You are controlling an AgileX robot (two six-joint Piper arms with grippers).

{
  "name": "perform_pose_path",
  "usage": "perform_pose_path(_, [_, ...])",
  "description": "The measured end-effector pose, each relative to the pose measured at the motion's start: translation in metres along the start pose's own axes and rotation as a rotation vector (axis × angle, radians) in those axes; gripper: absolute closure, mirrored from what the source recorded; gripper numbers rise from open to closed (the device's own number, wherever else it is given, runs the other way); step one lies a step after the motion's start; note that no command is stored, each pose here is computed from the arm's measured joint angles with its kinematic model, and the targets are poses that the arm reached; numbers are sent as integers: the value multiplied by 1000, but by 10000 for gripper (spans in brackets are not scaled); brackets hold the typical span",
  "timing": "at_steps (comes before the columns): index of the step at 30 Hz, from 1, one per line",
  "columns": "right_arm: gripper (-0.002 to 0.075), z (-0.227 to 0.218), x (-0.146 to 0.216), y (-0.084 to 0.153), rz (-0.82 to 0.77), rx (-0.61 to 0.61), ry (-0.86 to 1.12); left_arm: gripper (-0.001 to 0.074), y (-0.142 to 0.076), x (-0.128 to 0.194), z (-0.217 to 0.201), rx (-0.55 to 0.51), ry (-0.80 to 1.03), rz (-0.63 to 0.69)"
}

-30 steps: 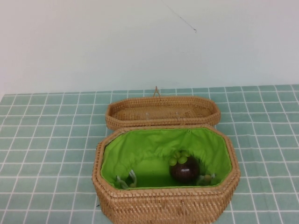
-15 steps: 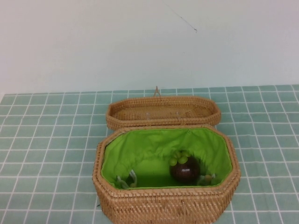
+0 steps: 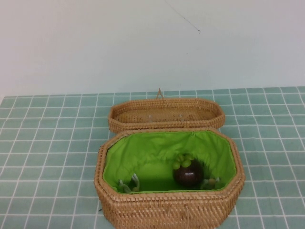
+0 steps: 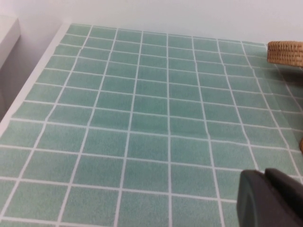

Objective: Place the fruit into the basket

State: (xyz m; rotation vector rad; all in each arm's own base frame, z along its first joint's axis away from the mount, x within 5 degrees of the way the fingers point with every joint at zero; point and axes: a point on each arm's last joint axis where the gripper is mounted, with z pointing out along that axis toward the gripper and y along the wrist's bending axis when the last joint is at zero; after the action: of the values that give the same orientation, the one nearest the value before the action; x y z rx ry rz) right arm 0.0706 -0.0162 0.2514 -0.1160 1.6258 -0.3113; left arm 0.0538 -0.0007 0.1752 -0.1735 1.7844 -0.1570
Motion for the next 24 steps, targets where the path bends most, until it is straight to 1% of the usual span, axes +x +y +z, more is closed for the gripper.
perform_pose_path(3, [728,-5,1,4,-68,-64,1,735,0,0,0,0,0,0])
perform_pose_path(4, [728,-6,2,7,-121,-95,-4,735,0,0,0,0,0,0])
perform_pose_path(8, [728,-11,7,18,-171,-226,43,735,0,0,0,0,0,0])
perform_pose_path(10, [728,-10,11,22,-151,-251,47,735,0,0,0,0,0,0])
perform_pose_path(12, [728,-8,15,23,-107,-216,17,735,0,0,0,0,0,0])
perform_pose_path(14, [728,-8,13,20,-93,-146,-42,735,0,0,0,0,0,0])
perform_pose_path(17, [728,-11,15,16,-62,-70,-54,735,0,0,0,0,0,0])
perform_pose_path(20, [728,-10,24,18,5,-61,-28,735,0,0,0,0,0,0])
perform_pose_path(24, [728,-10,36,20,40,-44,6,735,0,0,0,0,0,0])
